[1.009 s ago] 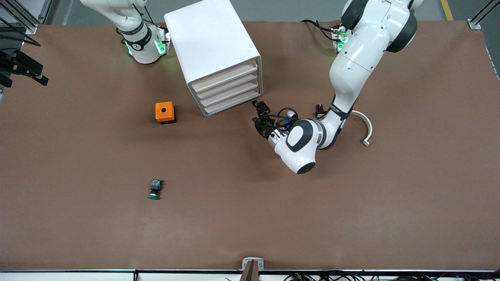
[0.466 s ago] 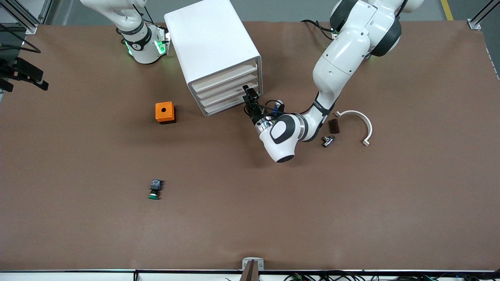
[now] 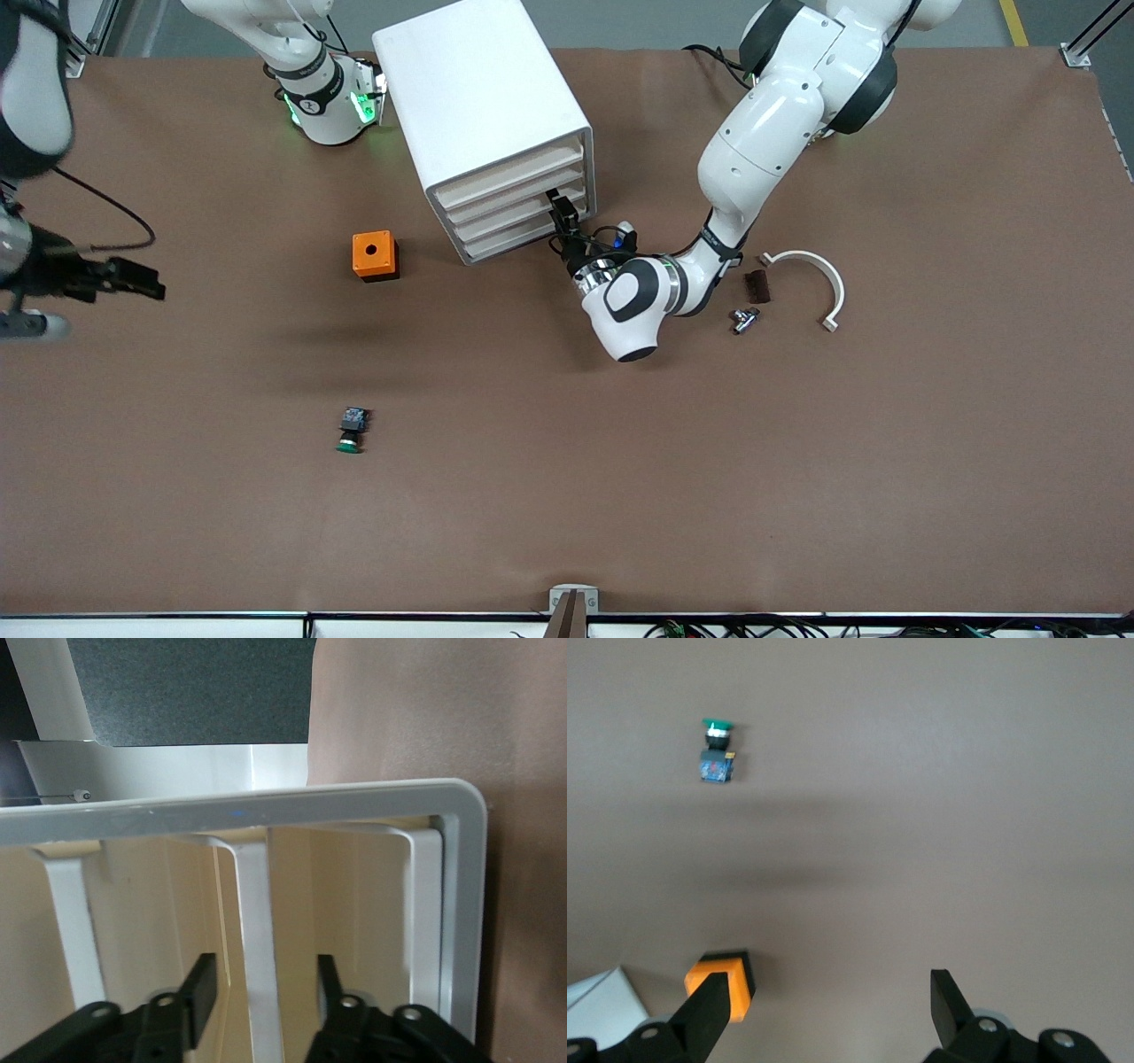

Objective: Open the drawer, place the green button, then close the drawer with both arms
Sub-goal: 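Grip the drawer with the left gripper while the right gripper reaches the button, then pull the drawer open with the left gripper while the right gripper grasps the button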

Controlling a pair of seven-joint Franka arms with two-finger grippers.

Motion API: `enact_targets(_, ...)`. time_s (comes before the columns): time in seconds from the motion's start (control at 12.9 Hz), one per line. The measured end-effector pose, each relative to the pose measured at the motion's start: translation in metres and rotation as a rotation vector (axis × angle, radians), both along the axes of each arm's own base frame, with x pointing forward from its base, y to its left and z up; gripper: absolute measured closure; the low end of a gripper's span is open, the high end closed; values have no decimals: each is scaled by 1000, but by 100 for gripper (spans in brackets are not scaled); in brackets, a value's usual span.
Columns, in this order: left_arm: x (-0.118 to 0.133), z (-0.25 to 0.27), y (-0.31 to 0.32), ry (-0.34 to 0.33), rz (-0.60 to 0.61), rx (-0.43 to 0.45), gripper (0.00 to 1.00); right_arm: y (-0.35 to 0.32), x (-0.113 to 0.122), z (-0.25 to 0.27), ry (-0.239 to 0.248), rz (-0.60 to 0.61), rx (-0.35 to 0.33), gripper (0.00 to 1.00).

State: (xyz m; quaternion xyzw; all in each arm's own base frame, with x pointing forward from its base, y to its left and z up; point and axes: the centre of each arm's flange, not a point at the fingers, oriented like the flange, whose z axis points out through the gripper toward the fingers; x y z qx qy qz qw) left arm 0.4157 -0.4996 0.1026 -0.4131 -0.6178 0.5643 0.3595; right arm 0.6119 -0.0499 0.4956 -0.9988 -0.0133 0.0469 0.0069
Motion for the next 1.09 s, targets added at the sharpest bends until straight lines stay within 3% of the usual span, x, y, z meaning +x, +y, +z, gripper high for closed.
enact_targets(0.16,-7,0,-6,0,-13,-1,63,13,24,-45,-15,11,1,0)
enact_targets(0.23,-9,0,-8,0,-17,-1,73,21,33,-65,-18,0,6,0)
enact_targets(0.47,-11,0,-9,2,-20,4,85,53,49,-106,-33,-78,6,0)
enact_targets(0.85,-4,1,-5,0,-9,10,89,98,63,-174,-49,-201,-7,0)
enact_targets(1.09,19,2,12,-9,33,11,90,125,67,-213,-58,-240,-14,0)
